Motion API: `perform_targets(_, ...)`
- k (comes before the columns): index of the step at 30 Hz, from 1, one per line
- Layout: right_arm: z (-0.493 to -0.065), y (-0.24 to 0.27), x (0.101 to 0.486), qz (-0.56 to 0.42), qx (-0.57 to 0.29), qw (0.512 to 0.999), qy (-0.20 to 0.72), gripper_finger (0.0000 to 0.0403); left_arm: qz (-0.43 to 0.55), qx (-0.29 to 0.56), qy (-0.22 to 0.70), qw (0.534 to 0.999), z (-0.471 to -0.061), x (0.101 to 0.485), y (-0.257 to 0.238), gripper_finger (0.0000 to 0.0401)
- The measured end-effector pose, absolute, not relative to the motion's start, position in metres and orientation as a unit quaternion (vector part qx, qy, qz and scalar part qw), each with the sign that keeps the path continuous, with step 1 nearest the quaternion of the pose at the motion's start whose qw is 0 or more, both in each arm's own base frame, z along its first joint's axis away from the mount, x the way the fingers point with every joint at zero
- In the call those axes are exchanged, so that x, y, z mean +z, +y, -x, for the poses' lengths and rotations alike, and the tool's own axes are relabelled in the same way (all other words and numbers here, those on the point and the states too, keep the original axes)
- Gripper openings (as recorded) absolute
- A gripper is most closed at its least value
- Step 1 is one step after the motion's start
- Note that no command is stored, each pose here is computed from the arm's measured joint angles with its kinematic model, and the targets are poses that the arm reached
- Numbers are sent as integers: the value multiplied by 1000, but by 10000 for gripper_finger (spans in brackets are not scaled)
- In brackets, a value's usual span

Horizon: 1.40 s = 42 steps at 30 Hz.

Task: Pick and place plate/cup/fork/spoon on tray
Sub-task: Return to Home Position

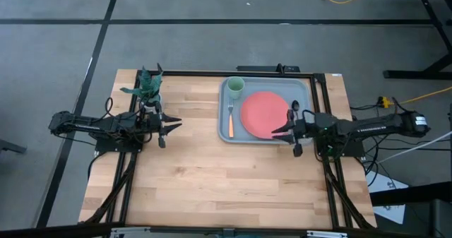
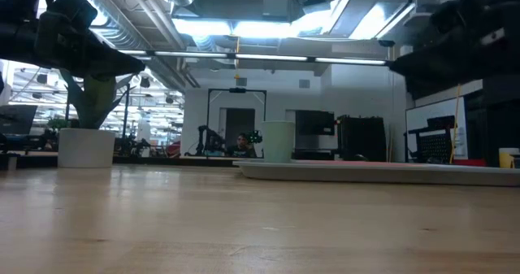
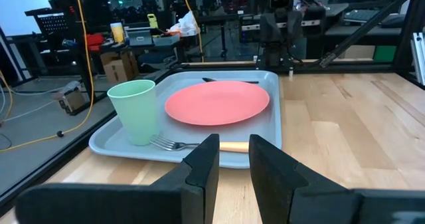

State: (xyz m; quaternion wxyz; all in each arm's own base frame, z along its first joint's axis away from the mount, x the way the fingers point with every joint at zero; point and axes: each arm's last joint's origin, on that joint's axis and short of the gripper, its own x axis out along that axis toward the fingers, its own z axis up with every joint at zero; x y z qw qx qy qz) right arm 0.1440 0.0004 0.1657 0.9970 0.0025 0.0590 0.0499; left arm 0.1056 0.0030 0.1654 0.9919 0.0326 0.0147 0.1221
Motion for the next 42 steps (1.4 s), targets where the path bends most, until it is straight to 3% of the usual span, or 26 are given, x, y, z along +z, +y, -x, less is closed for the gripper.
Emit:
perform_targets(7,-126,-1,163,-23,41,999,26,87,-33,122,15,992,-106,165,3,76)
perform_targets(14,-112,-6,161,-33,-52,998,33,87,-32,122,15,992,-106,165,3,76)
perform_targets(42,-98,-3,167,-23,-11,1000,-9,87,-33,122,15,992,-106,165,3,76)
